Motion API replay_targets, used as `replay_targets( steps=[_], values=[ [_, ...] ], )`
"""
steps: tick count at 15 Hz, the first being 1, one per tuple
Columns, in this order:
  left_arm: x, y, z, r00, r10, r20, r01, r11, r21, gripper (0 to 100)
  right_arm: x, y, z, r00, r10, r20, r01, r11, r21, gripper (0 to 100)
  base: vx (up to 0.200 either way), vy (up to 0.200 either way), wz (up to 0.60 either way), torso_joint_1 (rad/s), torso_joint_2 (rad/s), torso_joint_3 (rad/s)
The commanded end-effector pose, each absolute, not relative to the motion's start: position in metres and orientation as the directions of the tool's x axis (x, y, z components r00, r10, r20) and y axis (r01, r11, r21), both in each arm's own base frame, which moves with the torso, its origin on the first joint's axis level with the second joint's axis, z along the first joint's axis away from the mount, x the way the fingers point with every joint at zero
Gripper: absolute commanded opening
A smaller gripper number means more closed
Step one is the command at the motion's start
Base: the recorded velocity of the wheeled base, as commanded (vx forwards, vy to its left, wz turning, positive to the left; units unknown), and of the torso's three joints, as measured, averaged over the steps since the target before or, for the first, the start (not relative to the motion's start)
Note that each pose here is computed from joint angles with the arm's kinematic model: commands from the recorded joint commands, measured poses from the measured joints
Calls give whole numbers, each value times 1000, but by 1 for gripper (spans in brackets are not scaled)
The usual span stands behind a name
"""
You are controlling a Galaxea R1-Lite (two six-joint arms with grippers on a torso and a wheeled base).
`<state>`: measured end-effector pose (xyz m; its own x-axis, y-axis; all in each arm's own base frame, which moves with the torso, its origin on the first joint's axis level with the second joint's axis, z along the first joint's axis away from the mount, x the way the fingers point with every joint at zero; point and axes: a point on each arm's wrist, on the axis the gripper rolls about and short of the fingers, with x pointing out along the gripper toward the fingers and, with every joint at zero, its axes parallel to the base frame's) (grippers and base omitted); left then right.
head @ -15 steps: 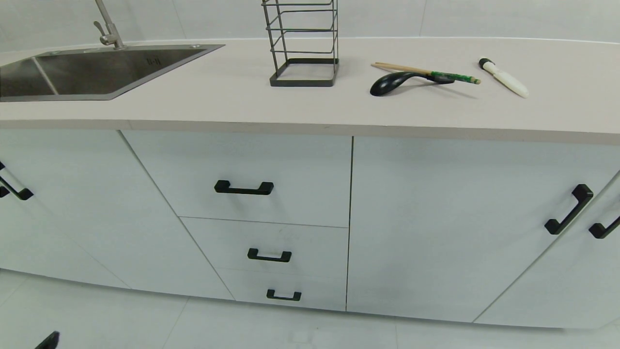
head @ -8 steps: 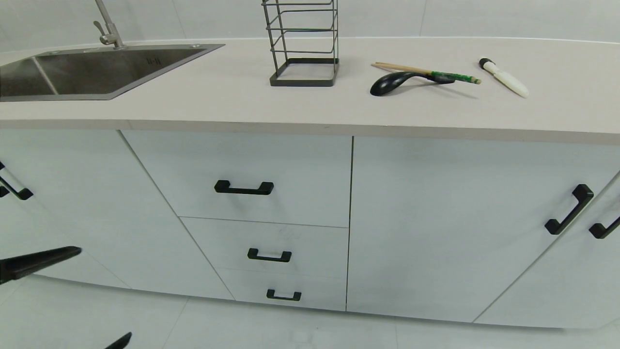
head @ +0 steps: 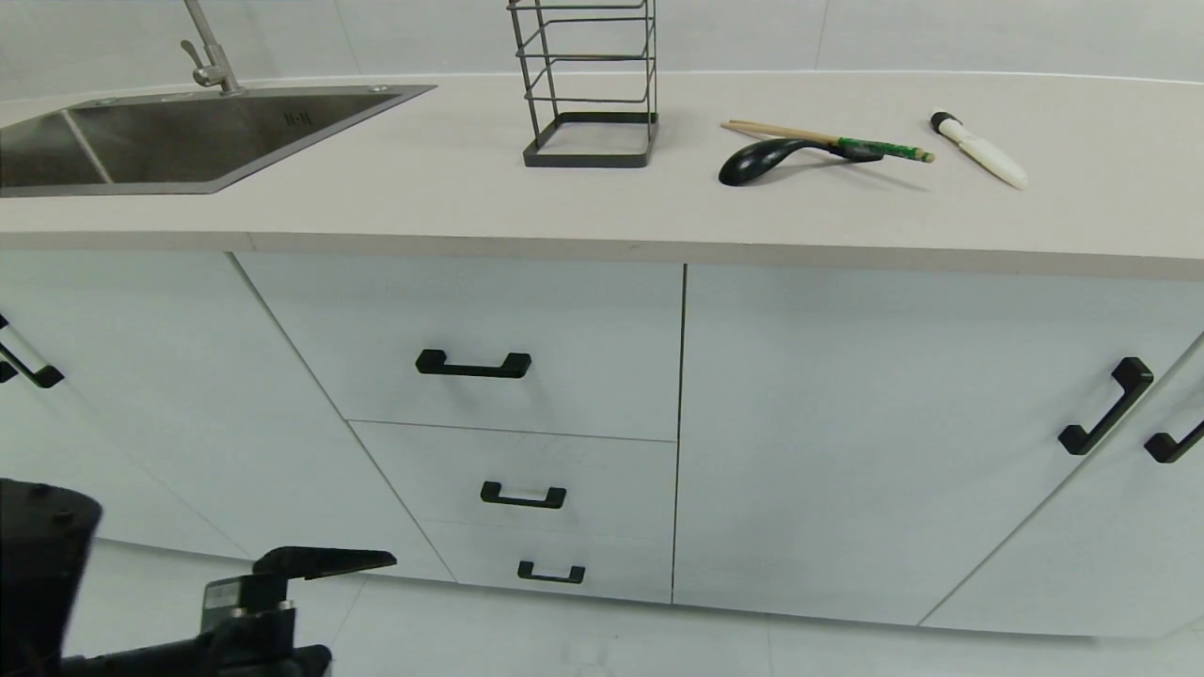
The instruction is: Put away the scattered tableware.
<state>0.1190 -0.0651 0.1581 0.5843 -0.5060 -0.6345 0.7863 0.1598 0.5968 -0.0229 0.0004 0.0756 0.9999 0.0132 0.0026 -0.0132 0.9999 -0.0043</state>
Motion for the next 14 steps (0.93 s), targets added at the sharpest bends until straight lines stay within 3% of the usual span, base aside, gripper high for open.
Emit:
replay_targets(
  steps=[1, 4, 6, 9, 12, 14],
  values=[
    [131, -75, 143, 515, -482, -709, 838, 108, 535, 100, -23, 0, 76, 1000, 14, 2, -14, 1000, -5, 0, 0, 0, 0, 0, 0, 0],
    [140, -80, 135, 500, -465, -731, 849, 93, 521, 100, -23, 0, 76, 1000, 14, 2, -14, 1000, -5, 0, 0, 0, 0, 0, 0, 0],
    [151, -85, 132, 509, -458, -729, 824, 14, 566, 100, -23, 0, 76, 1000, 14, 2, -14, 1000, -5, 0, 0, 0, 0, 0, 0, 0],
    [172, -96, 119, 477, -440, -761, 817, -98, 569, 100, -23, 0, 76, 1000, 12, 2, -12, 1000, -5, 0, 0, 0, 0, 0, 0, 0],
    [189, -104, 99, 444, -416, -794, 846, -97, 524, 100, -23, 0, 76, 1000, 14, 2, -14, 1000, -5, 0, 0, 0, 0, 0, 0, 0],
    [197, -107, 89, 434, -407, -804, 870, -44, 492, 100, -23, 0, 76, 1000, 12, 2, -12, 1000, -5, 0, 0, 0, 0, 0, 0, 0]
  ],
)
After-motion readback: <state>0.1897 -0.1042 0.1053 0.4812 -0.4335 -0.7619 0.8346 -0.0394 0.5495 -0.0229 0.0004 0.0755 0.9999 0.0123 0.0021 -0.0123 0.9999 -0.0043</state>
